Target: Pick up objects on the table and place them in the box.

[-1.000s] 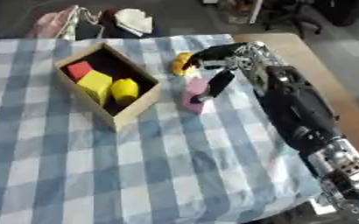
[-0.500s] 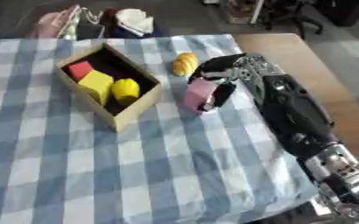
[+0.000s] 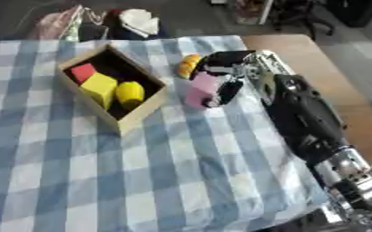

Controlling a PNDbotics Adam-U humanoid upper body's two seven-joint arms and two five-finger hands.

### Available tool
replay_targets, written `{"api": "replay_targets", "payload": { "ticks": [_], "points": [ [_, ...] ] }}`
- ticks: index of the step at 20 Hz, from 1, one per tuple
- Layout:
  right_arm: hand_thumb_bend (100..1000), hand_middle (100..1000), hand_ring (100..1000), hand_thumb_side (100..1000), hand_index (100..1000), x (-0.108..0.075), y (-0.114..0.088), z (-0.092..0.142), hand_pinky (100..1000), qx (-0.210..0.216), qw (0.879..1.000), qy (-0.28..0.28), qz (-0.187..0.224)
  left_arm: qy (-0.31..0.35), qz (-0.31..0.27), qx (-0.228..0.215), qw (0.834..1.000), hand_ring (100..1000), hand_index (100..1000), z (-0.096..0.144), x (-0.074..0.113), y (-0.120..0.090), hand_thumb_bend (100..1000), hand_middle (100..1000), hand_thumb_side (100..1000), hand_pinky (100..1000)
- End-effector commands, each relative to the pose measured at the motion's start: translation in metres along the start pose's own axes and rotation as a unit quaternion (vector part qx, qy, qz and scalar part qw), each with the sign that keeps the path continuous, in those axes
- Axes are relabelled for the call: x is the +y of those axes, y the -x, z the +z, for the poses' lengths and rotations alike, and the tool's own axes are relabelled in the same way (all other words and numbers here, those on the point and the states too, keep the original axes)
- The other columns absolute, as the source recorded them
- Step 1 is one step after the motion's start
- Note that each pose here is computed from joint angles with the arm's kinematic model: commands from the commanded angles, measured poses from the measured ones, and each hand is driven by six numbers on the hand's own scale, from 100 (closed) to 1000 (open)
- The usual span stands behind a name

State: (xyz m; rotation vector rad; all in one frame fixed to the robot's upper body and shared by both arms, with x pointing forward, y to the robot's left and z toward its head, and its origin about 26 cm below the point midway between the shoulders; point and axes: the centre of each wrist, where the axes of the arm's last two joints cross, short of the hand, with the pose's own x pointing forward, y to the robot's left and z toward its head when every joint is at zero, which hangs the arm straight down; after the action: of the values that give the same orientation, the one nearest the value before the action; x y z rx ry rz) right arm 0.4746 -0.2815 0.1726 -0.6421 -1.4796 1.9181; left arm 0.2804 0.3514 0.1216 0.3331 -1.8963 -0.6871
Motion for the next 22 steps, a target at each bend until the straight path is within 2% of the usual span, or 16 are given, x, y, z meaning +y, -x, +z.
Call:
{"api": "replay_targets", "payload": {
  "ticks": [1, 4, 6, 9, 14, 17, 22],
  "points": [
    [152, 627, 585, 279, 835, -0.044, -0.002, 0.006, 621, -0.01, 0.998, 0.054, 0.01, -0.004, -0.005, -0.012, 1.0, 534, 754, -0.001, 0.006, -0.006, 100, 598, 538, 729],
    [123, 619, 578, 237, 833, -0.068, -0.012, -0.005, 624, -0.031, 0.996, 0.086, 0.005, -0.004, -0.002, -0.015, 1.0, 535, 755, -0.002, 0.005, -0.007, 100, 599, 536, 730],
    [100, 614, 573, 226, 833, -0.077, -0.021, -0.017, 622, -0.048, 0.994, 0.103, -0.005, -0.003, 0.0, -0.019, 1.0, 535, 755, -0.002, 0.005, -0.008, 100, 598, 538, 730],
    [100, 622, 578, 236, 840, -0.083, -0.037, -0.039, 635, -0.082, 0.99, 0.109, -0.018, -0.002, 0.004, -0.022, 1.0, 535, 754, -0.004, 0.004, -0.009, 100, 598, 540, 730],
    [100, 684, 623, 309, 888, -0.082, -0.064, -0.073, 676, -0.119, 0.99, 0.075, -0.011, 0.001, 0.009, -0.027, 1.0, 535, 754, -0.006, 0.002, -0.01, 100, 598, 543, 731],
    [149, 763, 685, 359, 920, -0.079, -0.075, -0.089, 706, -0.111, 0.991, 0.067, -0.008, 0.004, 0.012, -0.034, 0.999, 535, 755, -0.009, 0.001, -0.012, 100, 598, 543, 732],
    [217, 841, 748, 450, 953, -0.07, -0.083, -0.104, 737, -0.047, 0.993, 0.105, -0.011, 0.008, 0.016, -0.042, 0.999, 527, 755, -0.012, 0.0, -0.015, 100, 598, 546, 734]
  ]
}}
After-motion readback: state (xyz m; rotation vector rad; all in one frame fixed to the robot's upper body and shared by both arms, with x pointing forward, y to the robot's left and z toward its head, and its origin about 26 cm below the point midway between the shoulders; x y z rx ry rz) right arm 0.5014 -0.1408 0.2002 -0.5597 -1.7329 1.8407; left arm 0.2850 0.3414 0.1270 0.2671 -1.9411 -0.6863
